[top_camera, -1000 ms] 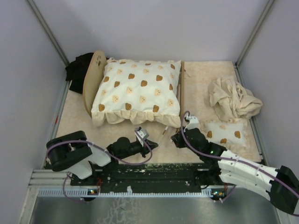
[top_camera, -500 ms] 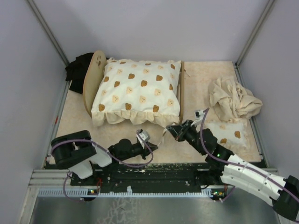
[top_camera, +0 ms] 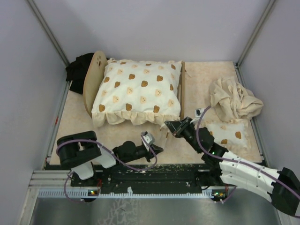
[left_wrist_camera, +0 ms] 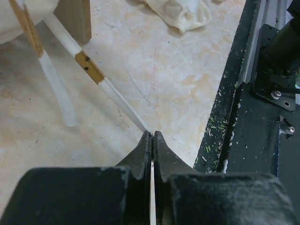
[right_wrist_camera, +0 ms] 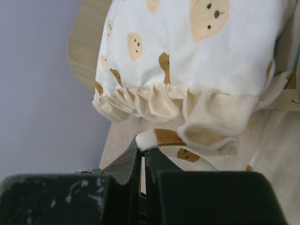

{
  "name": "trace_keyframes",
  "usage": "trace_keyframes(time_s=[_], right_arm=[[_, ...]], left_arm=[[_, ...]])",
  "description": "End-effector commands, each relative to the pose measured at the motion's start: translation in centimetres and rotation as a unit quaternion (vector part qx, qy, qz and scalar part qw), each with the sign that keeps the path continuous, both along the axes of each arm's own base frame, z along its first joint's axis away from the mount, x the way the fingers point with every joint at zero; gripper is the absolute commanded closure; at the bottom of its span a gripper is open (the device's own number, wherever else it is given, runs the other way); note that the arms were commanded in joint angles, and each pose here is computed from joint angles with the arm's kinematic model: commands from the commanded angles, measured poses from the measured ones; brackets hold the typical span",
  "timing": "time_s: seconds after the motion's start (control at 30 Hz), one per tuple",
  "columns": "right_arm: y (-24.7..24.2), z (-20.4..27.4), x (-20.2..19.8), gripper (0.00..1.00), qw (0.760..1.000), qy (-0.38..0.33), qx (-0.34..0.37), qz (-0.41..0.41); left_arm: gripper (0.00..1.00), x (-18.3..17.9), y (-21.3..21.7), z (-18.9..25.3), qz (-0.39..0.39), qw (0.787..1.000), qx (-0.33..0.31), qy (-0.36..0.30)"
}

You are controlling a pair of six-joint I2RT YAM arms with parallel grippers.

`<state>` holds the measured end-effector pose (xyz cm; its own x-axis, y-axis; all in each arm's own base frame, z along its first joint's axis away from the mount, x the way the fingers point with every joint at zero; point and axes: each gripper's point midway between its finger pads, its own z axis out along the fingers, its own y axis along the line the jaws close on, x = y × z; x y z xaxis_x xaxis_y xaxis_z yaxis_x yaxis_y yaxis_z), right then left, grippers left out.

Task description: Set up the pet bed

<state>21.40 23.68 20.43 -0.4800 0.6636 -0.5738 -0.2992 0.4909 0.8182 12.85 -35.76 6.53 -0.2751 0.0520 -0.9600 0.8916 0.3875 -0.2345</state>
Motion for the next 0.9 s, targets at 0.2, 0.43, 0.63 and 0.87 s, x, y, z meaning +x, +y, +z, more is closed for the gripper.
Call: trace_keyframes(time_s=[0.2,0.43,0.63,0.87], right_arm=[[-1.6,-3.5,0.0,0.85,0.955,-0.064,-0.285,0.048],[-2.2,0.1,-0.1,0.71,0.861,-0.211,-0.446,0.122],[-3.0,-0.4,-1.1,0.68,0.748,-0.297,-0.555,0.209],[-5.2,-1.4,-2.6,0.60,0.653,-0.343,-0.621,0.266]], left_arm=[[1.00,0.5,-0.9,5.7,0.015,0.998,-0.067,-0.001],[1.00,2.0,-0.8,8.7,0.037,0.995,-0.093,0.006],[1.00,3.4,-0.6,10.1,0.047,0.993,-0.110,0.020],[1.00,4.6,-0.6,11.5,0.043,0.990,-0.131,0.034]])
